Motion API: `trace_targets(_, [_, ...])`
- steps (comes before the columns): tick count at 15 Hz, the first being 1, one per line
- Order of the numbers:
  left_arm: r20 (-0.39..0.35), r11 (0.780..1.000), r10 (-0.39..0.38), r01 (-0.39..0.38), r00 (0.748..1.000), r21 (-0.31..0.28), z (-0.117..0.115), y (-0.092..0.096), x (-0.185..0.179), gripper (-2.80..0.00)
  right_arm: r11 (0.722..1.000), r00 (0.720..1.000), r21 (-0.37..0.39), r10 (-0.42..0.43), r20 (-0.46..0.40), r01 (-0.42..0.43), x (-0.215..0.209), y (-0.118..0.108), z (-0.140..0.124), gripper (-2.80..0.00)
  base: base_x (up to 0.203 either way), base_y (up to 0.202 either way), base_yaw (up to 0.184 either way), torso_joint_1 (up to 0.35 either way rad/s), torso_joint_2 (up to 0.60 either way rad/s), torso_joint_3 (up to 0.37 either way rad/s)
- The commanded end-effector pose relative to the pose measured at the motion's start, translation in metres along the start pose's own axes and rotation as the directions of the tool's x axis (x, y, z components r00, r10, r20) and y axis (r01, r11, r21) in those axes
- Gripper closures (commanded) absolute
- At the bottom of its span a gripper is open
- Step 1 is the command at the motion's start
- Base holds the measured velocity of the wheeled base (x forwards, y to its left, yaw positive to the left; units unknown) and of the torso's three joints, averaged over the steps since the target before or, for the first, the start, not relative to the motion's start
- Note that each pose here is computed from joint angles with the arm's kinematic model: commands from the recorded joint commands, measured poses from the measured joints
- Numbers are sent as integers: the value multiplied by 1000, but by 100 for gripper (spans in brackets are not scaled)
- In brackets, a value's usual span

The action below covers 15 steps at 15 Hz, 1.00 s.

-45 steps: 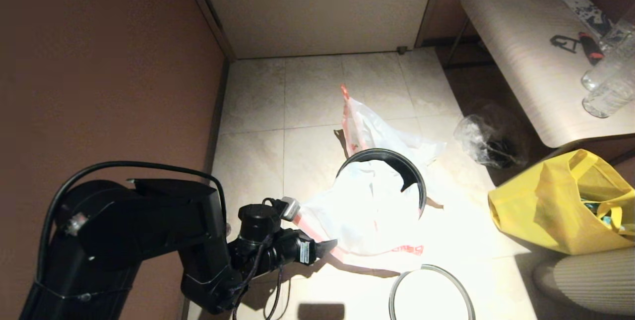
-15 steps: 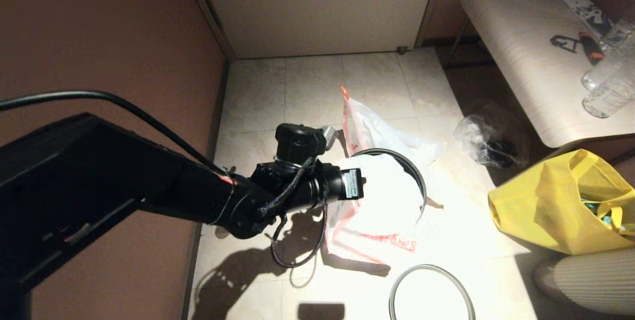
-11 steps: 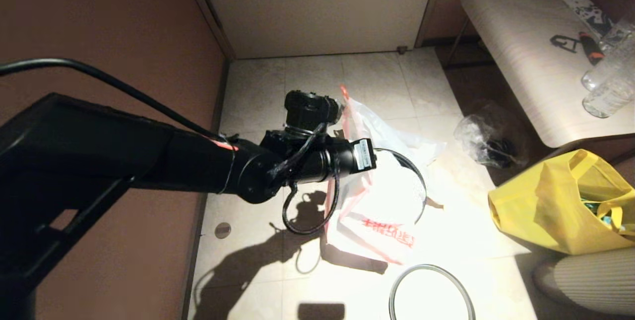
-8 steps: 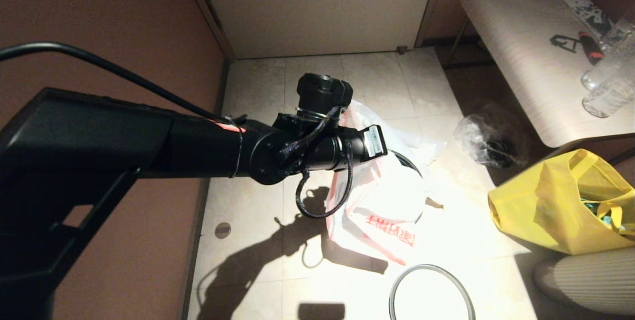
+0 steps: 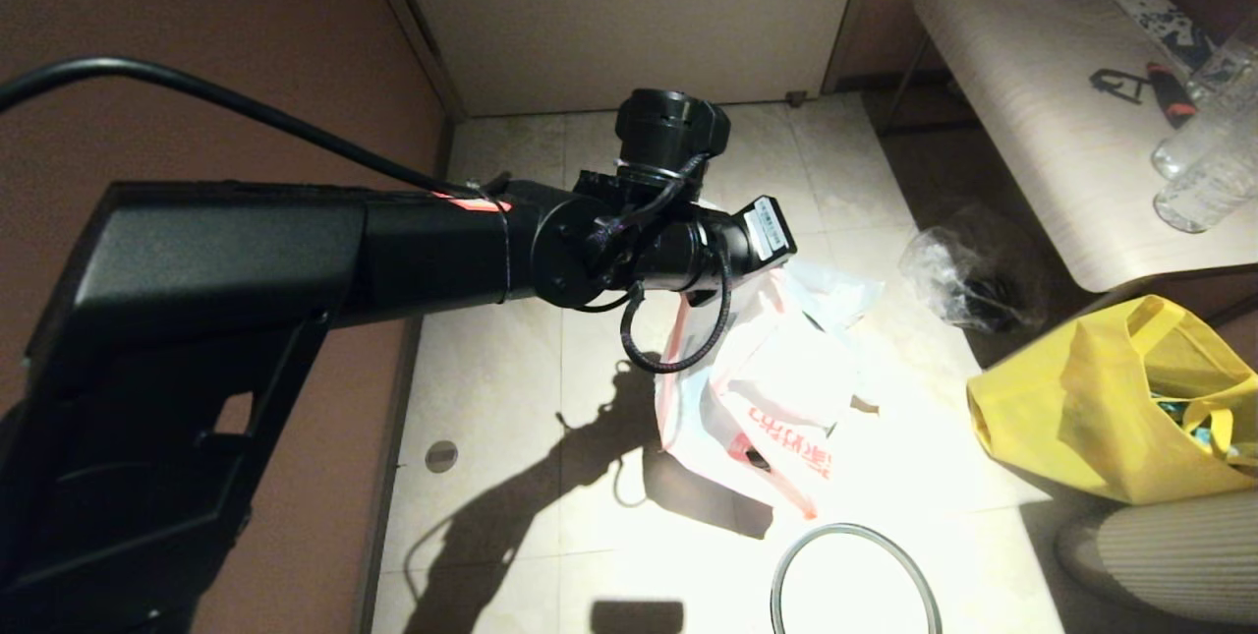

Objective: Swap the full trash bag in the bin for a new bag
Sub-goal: Put the new garbage bag on the trash can

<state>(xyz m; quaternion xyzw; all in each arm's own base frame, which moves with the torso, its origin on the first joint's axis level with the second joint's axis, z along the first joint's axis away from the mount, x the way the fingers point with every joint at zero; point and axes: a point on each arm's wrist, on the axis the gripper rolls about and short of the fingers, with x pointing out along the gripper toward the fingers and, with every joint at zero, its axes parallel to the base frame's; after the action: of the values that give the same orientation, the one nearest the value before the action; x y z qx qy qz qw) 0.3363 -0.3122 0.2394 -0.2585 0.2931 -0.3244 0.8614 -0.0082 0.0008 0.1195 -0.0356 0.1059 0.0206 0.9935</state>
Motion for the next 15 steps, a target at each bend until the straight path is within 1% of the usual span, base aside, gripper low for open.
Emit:
trace_targets(1, [12, 1000, 19, -18, 1000, -15, 4, 11, 6, 0, 999, 984, 9, 35, -175, -34, 26, -2, 21, 0, 0, 0, 0, 0, 0, 0])
trace_targets(3, [41, 999, 32, -31, 999, -23, 12, 19, 5, 0, 995, 947, 25, 95, -306, -92, 58, -3, 37, 0, 0, 0, 0, 0, 0, 0])
trace_targets(4, [53, 999, 45, -44, 998, -28, 15, 23, 4, 0, 992, 931, 28, 127, -341, -124, 74, -2, 43, 0, 0, 0, 0, 0, 0, 0])
trace_targets(5, [63, 998, 55, -54, 996, -32, 19, 27, 3, 0, 987, 922, 24, 156, -355, -158, 89, 1, 49, 0, 0, 0, 0, 0, 0, 0])
trace_targets(7, [80, 996, 81, -78, 993, -45, 28, 39, 2, 0, 976, 920, -36, 190, -342, -215, 107, 14, 59, 0, 0, 0, 0, 0, 0, 0])
trace_targets(8, [83, 995, 86, -82, 993, -48, 29, 41, 2, 0, 975, 921, -68, 174, -349, -210, 114, 25, 63, 0, 0, 0, 0, 0, 0, 0])
trace_targets(9, [92, 996, 85, -81, 992, -48, 31, 41, 0, 0, 978, 915, -73, 156, -373, -197, 126, 35, 64, 0, 0, 0, 0, 0, 0, 0])
trace_targets(11, [139, 996, 75, -68, 987, -52, 42, 46, -4, 0, 979, 899, -79, 137, -415, -186, 150, 56, 59, 0, 0, 0, 0, 0, 0, 0])
trace_targets(12, [163, 995, 78, -68, 984, -70, 48, 50, -8, 0, 979, 891, -87, 127, -435, -183, 163, 65, 53, 0, 0, 0, 0, 0, 0, 0])
trace_targets(13, [171, 994, 84, -70, 982, -86, 51, 54, -9, 0, 980, 882, -92, 118, -456, -179, 175, 74, 46, 0, 0, 0, 0, 0, 0, 0])
trace_targets(15, [169, 992, 91, -74, 981, -106, 52, 56, -8, 0, 984, 867, -69, 111, -486, -164, 197, 88, 31, 0, 0, 0, 0, 0, 0, 0])
